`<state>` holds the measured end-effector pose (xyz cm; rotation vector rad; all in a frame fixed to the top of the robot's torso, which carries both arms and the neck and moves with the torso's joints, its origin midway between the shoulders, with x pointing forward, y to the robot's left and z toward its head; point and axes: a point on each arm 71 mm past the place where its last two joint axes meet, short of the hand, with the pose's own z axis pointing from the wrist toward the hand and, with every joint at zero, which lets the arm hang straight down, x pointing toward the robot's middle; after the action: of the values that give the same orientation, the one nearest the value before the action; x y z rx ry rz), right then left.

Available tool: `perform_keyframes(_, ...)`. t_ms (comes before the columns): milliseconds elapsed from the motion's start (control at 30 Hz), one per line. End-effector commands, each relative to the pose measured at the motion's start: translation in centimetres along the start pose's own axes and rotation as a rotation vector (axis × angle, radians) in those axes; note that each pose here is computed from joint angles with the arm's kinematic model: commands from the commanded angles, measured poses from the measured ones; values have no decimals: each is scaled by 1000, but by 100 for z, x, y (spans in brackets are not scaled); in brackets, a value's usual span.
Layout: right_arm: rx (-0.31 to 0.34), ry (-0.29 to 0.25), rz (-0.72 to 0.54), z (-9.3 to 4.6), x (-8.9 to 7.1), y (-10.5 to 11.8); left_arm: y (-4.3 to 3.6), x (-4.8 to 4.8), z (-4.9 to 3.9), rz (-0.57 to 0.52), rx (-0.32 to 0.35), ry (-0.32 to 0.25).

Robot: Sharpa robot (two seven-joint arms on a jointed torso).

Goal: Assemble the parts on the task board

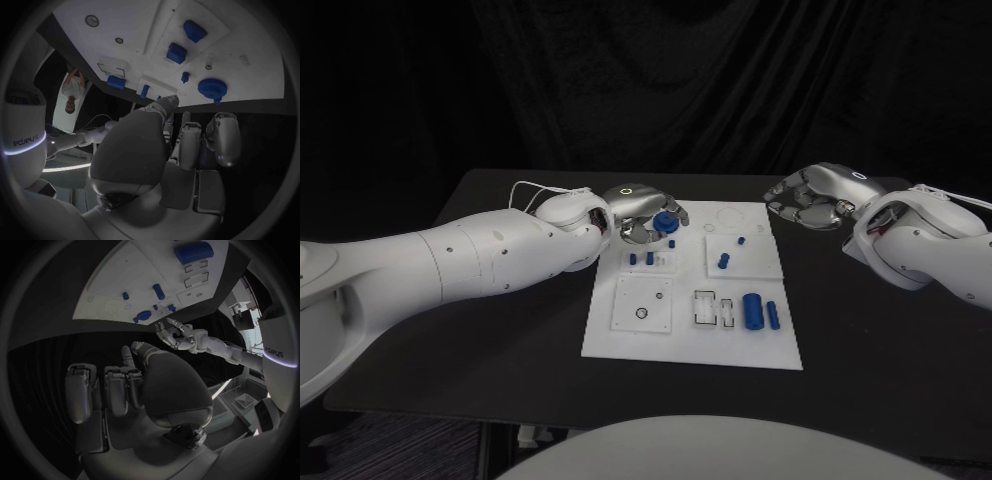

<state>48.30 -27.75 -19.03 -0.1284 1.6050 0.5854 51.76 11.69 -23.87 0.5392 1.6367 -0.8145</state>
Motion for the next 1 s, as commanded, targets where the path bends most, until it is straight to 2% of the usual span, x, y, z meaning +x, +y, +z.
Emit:
perform_keyframes(33,13,-12,-1,1,0,-5,-56,25,45,63,65,39)
perform_keyframes(500,9,-11,1,17,8,24,-78,52,192,153,78,61)
perform_keyframes(1000,1,-6,2,43,22,53,-25,122,248,152,27,141)
